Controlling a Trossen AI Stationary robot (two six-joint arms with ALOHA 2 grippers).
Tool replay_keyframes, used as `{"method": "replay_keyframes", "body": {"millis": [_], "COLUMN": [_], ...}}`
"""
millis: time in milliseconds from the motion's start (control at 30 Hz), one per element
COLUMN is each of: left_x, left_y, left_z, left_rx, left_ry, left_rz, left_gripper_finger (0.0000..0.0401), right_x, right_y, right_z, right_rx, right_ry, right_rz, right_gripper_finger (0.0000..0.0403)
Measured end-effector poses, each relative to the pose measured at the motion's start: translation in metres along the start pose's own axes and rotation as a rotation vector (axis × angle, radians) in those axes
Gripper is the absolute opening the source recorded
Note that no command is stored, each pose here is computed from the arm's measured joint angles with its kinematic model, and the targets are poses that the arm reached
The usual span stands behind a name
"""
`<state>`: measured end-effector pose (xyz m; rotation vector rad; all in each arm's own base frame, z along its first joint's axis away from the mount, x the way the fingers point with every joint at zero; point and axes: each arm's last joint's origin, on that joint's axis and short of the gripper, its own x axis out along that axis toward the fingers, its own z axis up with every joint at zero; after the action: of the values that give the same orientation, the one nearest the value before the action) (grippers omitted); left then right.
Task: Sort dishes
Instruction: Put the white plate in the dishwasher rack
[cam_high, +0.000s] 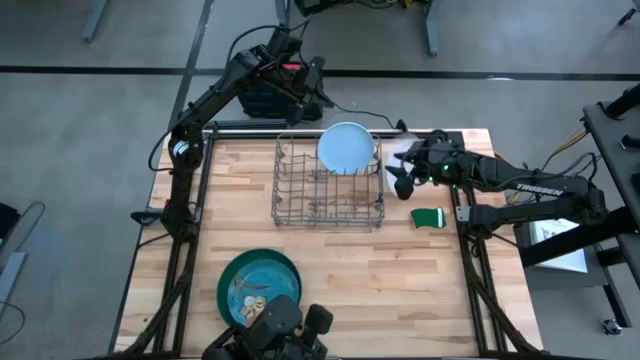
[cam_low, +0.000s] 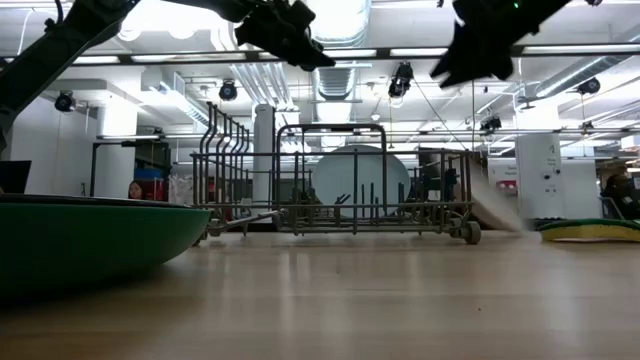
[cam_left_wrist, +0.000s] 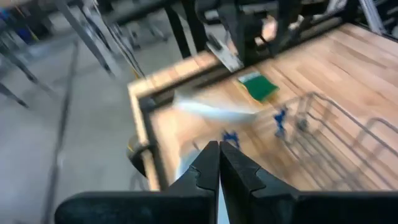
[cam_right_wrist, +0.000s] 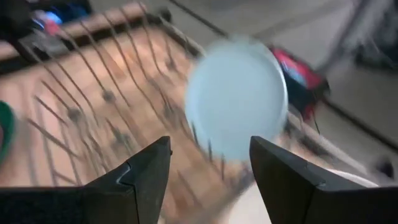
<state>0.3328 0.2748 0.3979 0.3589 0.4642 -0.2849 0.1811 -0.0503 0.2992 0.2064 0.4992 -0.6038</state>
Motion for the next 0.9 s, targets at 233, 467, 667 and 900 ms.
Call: {"method": "replay_keyframes", "body": {"millis": [233,467,667,900], "left_x": [0.000,0.000,0.000,0.000], "left_y": [-0.005,-0.006,-0.007,-0.009], "left_z": [-0.002,-0.002,-0.002,-0.003], "left_rx": [-0.020,-0.046,-0.058,-0.074], "left_ry": [0.026,0.026,0.033,0.044], "left_rz": [-0.036,-0.039,-0.050,-0.063], "left_gripper_finger": [0.0000,0.0000,0.0000,0.0000], "right_x": [0.004,0.009,0.008,0.007], "right_y": [-0.013,-0.008,-0.004,-0.004], "right_z": [-0.023,-0.041,-0.058,-0.070], "right_rx": [0.139,0.306,0.365,0.363], "right_ry": [0.076,0.291,0.477,0.632], "right_rz": [-0.361,-0.221,-0.264,-0.312], "right_gripper_finger": [0.0206,0.0204,0.0200,0.0199]}}
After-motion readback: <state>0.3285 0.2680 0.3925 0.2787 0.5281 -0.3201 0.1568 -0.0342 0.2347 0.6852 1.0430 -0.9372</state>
